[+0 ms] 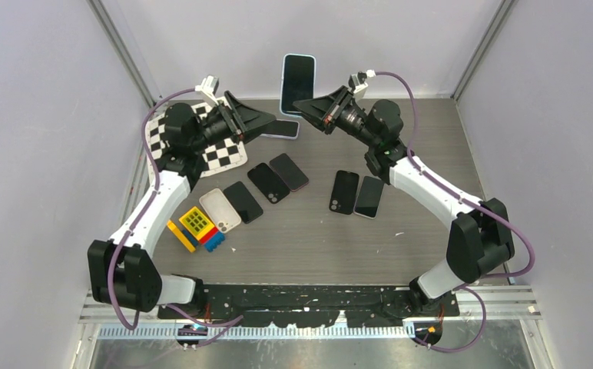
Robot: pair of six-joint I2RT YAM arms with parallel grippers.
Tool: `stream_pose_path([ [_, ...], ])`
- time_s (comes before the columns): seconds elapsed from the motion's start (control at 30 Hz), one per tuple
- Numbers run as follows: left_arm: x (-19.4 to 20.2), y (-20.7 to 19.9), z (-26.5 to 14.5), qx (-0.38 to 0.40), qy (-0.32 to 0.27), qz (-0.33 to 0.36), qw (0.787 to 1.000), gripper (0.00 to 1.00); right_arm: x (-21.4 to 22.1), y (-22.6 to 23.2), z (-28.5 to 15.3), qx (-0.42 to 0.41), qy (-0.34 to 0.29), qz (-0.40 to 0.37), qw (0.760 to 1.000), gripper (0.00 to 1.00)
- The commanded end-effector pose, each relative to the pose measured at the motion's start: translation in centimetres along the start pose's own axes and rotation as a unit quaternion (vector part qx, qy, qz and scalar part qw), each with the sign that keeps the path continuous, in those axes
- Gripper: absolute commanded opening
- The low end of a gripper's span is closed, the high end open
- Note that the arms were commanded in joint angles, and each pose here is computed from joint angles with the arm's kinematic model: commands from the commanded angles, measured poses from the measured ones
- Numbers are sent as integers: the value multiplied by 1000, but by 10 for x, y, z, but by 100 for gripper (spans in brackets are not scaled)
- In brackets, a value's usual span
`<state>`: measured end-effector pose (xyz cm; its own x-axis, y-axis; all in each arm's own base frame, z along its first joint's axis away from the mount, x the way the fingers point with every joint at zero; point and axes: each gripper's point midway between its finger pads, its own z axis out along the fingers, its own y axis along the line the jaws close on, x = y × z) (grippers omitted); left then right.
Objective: Take the phone out of the phone case
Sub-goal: Remove the phone case from the phone.
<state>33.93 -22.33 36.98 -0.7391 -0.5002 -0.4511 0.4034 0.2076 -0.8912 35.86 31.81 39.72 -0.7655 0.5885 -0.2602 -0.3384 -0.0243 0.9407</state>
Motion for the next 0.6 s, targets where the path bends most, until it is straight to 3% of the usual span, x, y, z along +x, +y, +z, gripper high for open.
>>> stream_pose_path([
  [0.0, -10, -30, 1, 43, -4, 40, 998, 65, -2, 72, -1, -102, 9, -10, 995, 1],
  [0.3, -17, -46, 4, 71, -3, 67, 995, 72, 0, 73, -1, -122, 19, 26, 992, 1],
  [0.47, -18, -43, 6, 69, -1, 61, 996, 58, 0, 78, -4, -142, 18, 38, 989, 1],
  [0.57, -21, -47, 8, 78, -1, 62, 995, 57, 0, 80, -4, -146, 18, 38, 988, 1],
])
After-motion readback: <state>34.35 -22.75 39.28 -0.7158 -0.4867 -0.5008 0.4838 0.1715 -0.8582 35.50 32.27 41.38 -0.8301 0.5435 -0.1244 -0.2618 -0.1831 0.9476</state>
